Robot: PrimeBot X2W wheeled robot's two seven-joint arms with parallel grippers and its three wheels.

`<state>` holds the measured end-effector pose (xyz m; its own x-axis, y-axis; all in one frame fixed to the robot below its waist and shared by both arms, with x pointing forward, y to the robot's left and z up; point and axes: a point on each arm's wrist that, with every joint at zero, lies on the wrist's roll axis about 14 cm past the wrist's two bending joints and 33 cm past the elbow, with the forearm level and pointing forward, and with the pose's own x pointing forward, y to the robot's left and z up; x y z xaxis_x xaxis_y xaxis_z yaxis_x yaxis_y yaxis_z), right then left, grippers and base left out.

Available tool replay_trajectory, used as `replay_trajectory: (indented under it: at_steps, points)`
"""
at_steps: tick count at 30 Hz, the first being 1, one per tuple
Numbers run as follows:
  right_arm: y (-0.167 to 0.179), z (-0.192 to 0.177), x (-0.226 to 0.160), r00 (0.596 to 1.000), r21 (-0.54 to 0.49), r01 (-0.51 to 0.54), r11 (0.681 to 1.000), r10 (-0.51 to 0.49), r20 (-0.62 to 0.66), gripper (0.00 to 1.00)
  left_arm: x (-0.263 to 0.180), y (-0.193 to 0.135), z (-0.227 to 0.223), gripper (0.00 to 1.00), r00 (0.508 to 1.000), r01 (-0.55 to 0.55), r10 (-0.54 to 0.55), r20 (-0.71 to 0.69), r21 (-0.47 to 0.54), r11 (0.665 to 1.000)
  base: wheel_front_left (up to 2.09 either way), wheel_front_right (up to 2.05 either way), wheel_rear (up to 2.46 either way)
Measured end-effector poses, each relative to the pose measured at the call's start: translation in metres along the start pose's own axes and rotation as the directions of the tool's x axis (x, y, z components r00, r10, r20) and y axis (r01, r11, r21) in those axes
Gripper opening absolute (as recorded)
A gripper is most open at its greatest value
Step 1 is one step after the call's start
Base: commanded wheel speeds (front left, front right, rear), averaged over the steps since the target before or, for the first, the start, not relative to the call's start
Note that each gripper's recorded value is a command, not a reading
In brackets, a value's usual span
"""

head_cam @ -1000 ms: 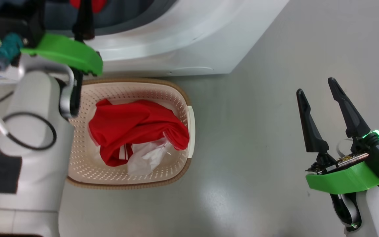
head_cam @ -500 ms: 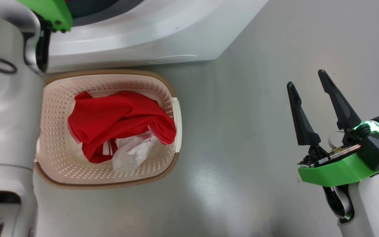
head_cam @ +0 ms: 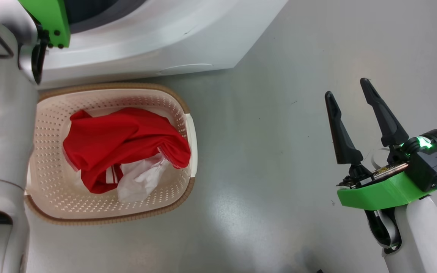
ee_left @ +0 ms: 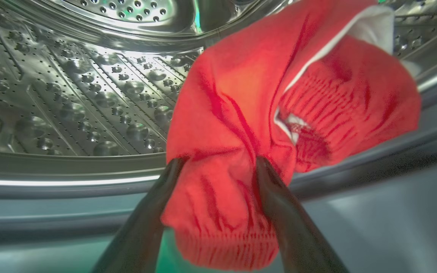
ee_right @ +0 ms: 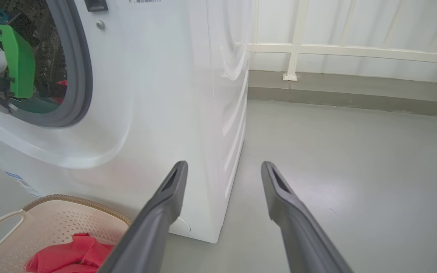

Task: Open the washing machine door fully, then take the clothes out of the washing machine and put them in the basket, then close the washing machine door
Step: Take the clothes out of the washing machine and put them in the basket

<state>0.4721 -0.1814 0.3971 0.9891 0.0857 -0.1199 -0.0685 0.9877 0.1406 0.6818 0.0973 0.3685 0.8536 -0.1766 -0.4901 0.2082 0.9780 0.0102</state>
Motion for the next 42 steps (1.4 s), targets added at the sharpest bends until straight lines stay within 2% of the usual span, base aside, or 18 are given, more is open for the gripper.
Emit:
replay_trajectory:
  at_steps: [4,5,6,7,12,16,21,24,28,33,39,42]
  points:
    - [0.000,0.000,-0.002,1.000,-0.001,0.001,1.000,-0.001,-0.005,1.00,0.000,-0.002,-0.006,0.99,1.000,-0.002,0.002,-0.030,0.018,1.000,0.00,0.00,0.00]
    - [0.001,0.000,-0.003,1.000,0.000,-0.001,1.000,0.001,-0.006,1.00,0.000,-0.002,-0.006,0.52,1.000,-0.001,0.002,-0.031,0.023,1.000,0.00,0.00,0.00]
    - [0.001,0.000,-0.003,1.000,0.000,-0.002,1.000,0.002,-0.006,1.00,-0.001,-0.002,-0.006,0.29,0.999,0.000,0.001,-0.032,0.027,1.000,0.00,0.00,0.00]
    - [0.001,0.001,-0.003,1.000,0.001,-0.001,1.000,0.001,-0.005,1.00,-0.001,-0.003,-0.007,0.00,0.999,-0.001,0.002,-0.036,0.034,0.999,0.00,0.00,0.00]
    - [0.000,0.004,-0.005,1.000,0.006,0.004,1.000,-0.004,0.002,1.00,-0.002,-0.001,-0.010,0.00,0.999,-0.008,0.011,-0.052,0.062,0.998,0.00,0.00,0.00]
    - [0.001,0.003,-0.004,1.000,0.009,0.002,1.000,-0.002,0.001,1.00,-0.003,0.003,-0.003,0.00,1.000,-0.017,0.018,-0.010,0.072,0.997,0.00,0.00,0.00]
    - [0.004,0.003,-0.003,1.000,0.014,-0.005,1.000,0.005,0.002,1.00,-0.007,0.005,0.017,0.00,0.995,-0.028,0.020,0.099,0.085,0.996,0.00,0.00,0.00]
    - [0.007,0.006,-0.003,1.000,0.017,-0.012,1.000,0.012,0.009,1.00,-0.015,0.005,0.041,0.00,0.977,-0.032,0.013,0.212,0.088,0.996,0.00,0.00,0.00]
    - [0.009,0.012,-0.002,1.000,0.017,-0.021,1.000,0.020,0.024,1.00,-0.028,0.001,0.067,0.00,0.940,-0.028,0.000,0.341,0.077,0.997,0.00,0.00,0.00]
    - [0.014,0.019,-0.003,0.999,0.017,-0.034,0.999,0.033,0.040,1.00,-0.047,0.001,0.084,0.00,0.903,-0.027,0.010,0.430,0.033,0.999,0.00,0.00,0.00]
    - [0.017,0.030,-0.004,0.997,0.013,-0.043,0.999,0.042,0.067,1.00,-0.088,0.003,0.114,0.00,0.812,-0.030,0.035,0.583,-0.018,0.999,0.00,0.00,0.00]
    - [0.016,0.033,-0.009,0.997,0.011,-0.041,0.999,0.040,0.069,1.00,-0.107,0.006,0.113,0.00,0.787,-0.039,0.057,0.614,-0.042,0.998,0.00,0.00,0.00]
